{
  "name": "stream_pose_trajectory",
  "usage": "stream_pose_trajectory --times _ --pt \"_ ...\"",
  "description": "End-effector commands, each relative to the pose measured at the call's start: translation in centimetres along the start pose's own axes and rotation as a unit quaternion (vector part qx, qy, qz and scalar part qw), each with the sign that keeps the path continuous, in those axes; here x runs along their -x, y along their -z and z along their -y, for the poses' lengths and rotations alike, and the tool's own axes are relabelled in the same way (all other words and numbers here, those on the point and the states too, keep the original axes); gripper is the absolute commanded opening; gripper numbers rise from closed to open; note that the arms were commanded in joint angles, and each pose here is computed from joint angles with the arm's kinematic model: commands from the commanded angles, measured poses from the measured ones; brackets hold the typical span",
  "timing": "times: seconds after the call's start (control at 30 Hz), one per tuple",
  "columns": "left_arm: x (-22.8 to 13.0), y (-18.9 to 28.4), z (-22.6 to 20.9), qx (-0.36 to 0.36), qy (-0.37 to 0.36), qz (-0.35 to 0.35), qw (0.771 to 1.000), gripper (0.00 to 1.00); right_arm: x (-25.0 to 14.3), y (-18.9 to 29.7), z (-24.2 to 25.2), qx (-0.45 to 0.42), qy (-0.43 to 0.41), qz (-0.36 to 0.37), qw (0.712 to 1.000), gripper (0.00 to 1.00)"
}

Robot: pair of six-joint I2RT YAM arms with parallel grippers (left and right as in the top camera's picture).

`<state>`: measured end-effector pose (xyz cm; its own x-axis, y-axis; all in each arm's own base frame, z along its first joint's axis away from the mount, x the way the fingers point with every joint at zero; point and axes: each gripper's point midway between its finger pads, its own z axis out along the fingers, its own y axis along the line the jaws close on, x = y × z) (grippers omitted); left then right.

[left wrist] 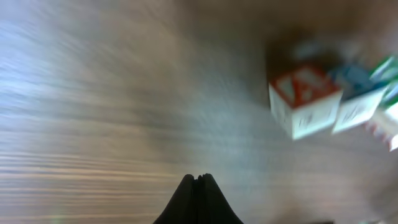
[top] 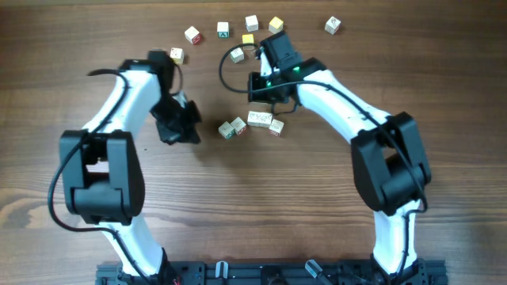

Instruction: Form a horizontal line

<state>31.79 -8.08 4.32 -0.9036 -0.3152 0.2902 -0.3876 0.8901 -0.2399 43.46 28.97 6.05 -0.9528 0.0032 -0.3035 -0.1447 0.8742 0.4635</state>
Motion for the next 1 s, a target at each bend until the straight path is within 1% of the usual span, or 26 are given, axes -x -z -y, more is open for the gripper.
stream_pose_trajectory --times 0.0,0.17,0.33,0.57,0.73,0.8,0.97 --pt "-1.4 -1.3 0.6 -0.009 -0.024 -0.020 0.999 0.04 1.4 2.1 0.6 -0.012 0.001 0.018 1.000 0.04" --pt "0.3 -3.5 1.4 -0.027 -0.051 0.025 0.998 0.04 0.6 2.9 3.6 -0.039 -0.040 -0.011 0.998 0.04" --pt "1.4 -5.1 1.4 -0.042 -0.038 0.053 0.997 0.04 -0.1 3.3 5.2 -0.054 -0.053 -0.031 0.997 0.04" --pt "0.9 -6.1 0.9 -0.046 -0.026 0.048 0.997 0.04 -0.3 3.4 5.3 -0.057 -0.056 -0.035 0.996 0.04" --pt "2.0 -5.9 1.5 -0.058 -0.031 0.069 0.995 0.04 -0.3 3.4 5.3 -0.057 -0.056 -0.035 0.996 0.05" --pt "2.3 -5.8 1.9 -0.068 -0.024 0.075 0.995 0.04 -0.3 3.4 5.4 -0.057 -0.056 -0.035 0.996 0.04" --pt "2.6 -5.6 3.2 -0.100 -0.033 0.078 0.991 0.04 -0.3 3.4 5.4 -0.057 -0.056 -0.035 0.996 0.04"
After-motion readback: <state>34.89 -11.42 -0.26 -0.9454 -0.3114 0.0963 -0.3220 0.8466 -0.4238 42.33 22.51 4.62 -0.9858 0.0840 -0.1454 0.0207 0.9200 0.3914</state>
